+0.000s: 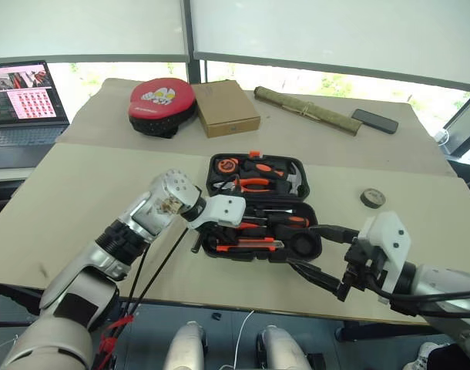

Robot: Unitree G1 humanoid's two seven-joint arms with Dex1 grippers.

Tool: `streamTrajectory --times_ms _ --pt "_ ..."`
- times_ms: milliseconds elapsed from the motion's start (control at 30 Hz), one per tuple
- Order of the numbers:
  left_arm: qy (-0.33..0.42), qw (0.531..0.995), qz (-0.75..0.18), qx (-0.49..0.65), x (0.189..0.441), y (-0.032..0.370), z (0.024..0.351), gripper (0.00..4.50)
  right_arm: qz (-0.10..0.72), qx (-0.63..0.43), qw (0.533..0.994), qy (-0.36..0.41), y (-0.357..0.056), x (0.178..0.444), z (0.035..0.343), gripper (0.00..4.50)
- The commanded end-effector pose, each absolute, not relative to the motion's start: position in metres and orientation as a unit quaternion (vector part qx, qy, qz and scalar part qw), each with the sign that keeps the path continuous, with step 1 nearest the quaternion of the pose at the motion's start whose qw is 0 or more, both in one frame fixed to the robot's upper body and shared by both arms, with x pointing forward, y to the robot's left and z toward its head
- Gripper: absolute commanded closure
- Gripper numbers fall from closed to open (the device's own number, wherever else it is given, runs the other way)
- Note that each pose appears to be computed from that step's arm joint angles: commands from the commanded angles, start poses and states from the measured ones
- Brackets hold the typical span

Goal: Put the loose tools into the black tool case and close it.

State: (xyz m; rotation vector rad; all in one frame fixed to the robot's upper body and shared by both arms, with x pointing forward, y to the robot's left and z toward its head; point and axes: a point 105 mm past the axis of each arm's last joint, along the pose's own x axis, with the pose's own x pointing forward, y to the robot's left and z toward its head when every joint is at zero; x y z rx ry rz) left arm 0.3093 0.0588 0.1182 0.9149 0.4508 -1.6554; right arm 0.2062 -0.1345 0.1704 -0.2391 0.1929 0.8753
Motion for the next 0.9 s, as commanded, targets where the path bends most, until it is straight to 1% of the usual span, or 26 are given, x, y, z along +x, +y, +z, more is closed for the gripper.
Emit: streamTrajectory --times_ms 33,100,200,300,333,367,400,433,567,600,633,667,733,800,900 --pt "0.208 0.575 -0.705 0.359 0.308 0.065 0.116 4.43 0.413 -0.127 0.898 0.077 -0.137 0.206 0.178 0.0" --pt "0.185 0.598 -0.707 0.328 0.312 0.063 0.131 4.43 0.403 -0.127 0.903 0.079 -0.142 0.205 0.178 0.0" --pt "0.121 0.647 -0.705 0.264 0.321 0.062 0.164 4.43 0.36 -0.123 0.921 0.086 -0.162 0.205 0.178 0.0" --pt "0.084 0.684 -0.688 0.225 0.33 0.073 0.187 3.71 0.293 -0.107 0.944 0.103 -0.194 0.203 0.177 0.0" --pt "0.069 0.693 -0.683 0.219 0.332 0.08 0.194 3.28 0.263 -0.103 0.952 0.115 -0.212 0.2 0.175 0.0" --pt "0.057 0.702 -0.678 0.21 0.333 0.084 0.201 3.01 0.237 -0.1 0.958 0.126 -0.227 0.196 0.175 0.0" --pt "0.046 0.709 -0.676 0.197 0.334 0.087 0.208 2.57 0.216 -0.099 0.962 0.134 -0.24 0.192 0.175 0.0" --pt "0.031 0.716 -0.673 0.18 0.334 0.09 0.217 2.24 0.195 -0.098 0.966 0.139 -0.252 0.188 0.176 0.0" --pt "-0.009 0.722 -0.681 0.123 0.326 0.099 0.242 0.84 0.155 -0.087 0.974 0.141 -0.282 0.186 0.184 0.0" --pt "-0.004 0.715 -0.689 0.115 0.322 0.101 0.242 0.47 0.151 -0.082 0.975 0.14 -0.286 0.19 0.186 0.0" --pt "-0.002 0.71 -0.695 0.112 0.318 0.101 0.242 0.2 0.149 -0.078 0.976 0.139 -0.29 0.196 0.187 0.0" --pt "-0.001 0.708 -0.698 0.111 0.316 0.1 0.242 0.04 0.148 -0.076 0.976 0.139 -0.293 0.204 0.188 0.0" --pt "-0.005 0.706 -0.698 0.116 0.314 0.097 0.24 0.04 0.152 -0.079 0.974 0.146 -0.294 0.219 0.186 0.0" --pt "-0.009 0.704 -0.699 0.124 0.311 0.093 0.239 0.04 0.157 -0.096 0.97 0.157 -0.295 0.239 0.182 0.0" --pt "-0.008 0.703 -0.699 0.13 0.305 0.088 0.236 0.04 0.13 -0.142 0.967 0.169 -0.304 0.289 0.173 0.0"
